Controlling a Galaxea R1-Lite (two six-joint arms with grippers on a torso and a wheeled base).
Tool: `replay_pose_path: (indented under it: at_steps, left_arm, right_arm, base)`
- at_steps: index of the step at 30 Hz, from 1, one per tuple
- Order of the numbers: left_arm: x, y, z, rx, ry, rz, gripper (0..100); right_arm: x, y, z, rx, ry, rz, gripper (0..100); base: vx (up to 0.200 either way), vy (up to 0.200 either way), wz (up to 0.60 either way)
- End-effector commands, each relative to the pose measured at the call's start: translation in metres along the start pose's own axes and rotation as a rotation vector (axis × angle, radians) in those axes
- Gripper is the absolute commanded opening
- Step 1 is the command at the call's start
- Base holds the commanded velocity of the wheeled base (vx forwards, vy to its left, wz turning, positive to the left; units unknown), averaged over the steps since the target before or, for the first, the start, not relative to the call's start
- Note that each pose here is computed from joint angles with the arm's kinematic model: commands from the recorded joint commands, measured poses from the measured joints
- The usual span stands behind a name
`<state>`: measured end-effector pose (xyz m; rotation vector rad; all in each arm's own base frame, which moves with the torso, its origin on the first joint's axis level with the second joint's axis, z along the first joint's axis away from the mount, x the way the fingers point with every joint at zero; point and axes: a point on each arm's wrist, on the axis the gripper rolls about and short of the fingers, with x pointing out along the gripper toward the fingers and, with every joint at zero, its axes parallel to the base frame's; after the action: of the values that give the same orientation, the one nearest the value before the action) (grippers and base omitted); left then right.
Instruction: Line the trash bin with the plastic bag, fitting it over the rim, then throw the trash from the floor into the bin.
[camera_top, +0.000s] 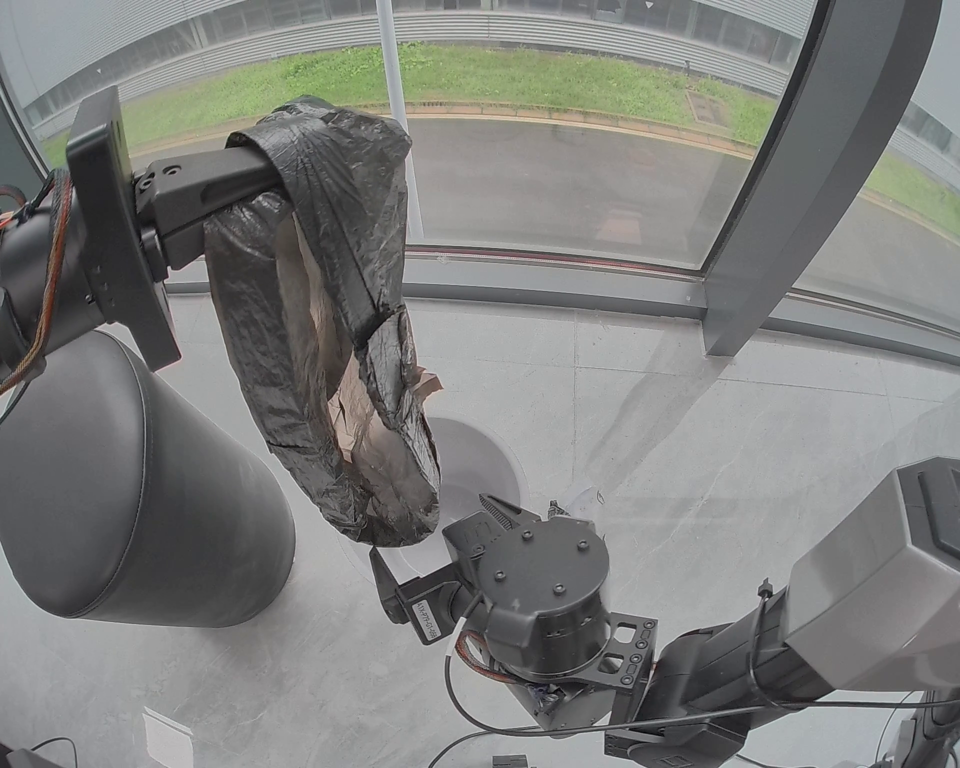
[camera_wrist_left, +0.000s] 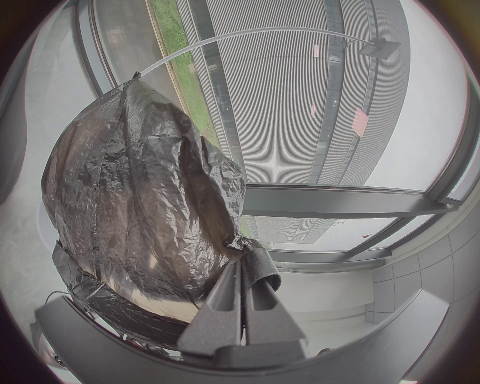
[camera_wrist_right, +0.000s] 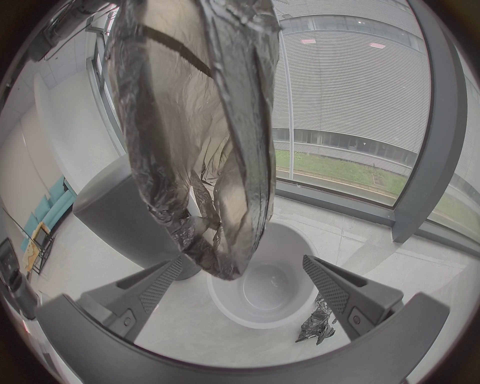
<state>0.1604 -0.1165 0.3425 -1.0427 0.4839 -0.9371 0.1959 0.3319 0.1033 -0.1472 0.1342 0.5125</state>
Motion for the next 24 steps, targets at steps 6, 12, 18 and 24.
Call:
replay_pose_path:
  at_steps: [6, 12, 18, 24]
  left_arm:
    - [-0.01, -0.006, -0.003, 0.005, -0.006, -0.02, 0]
    - [-0.01, -0.006, -0.003, 0.005, -0.007, -0.018, 0]
    - [-0.01, -0.006, -0.003, 0.005, -0.007, -0.019, 0]
    - [-0.013, -0.007, -0.003, 0.007, -0.01, -0.023, 0]
  right_arm:
    - [0.03, -0.003, -0.005, -0.029, -0.011, -0.052, 100]
    - [0.036, -0.007, -0.005, -0.025, -0.013, -0.067, 100]
    - [0.035, -0.007, -0.006, -0.025, -0.012, -0.065, 100]
    - [0.033, -0.006, -0.006, -0.027, -0.01, -0.059, 0]
  base:
    - [0.0, 0.0, 0.0]
    - [0.0, 0.0, 0.0]
    - [0.0, 0.0, 0.0]
    - [0.0, 0.0, 0.0]
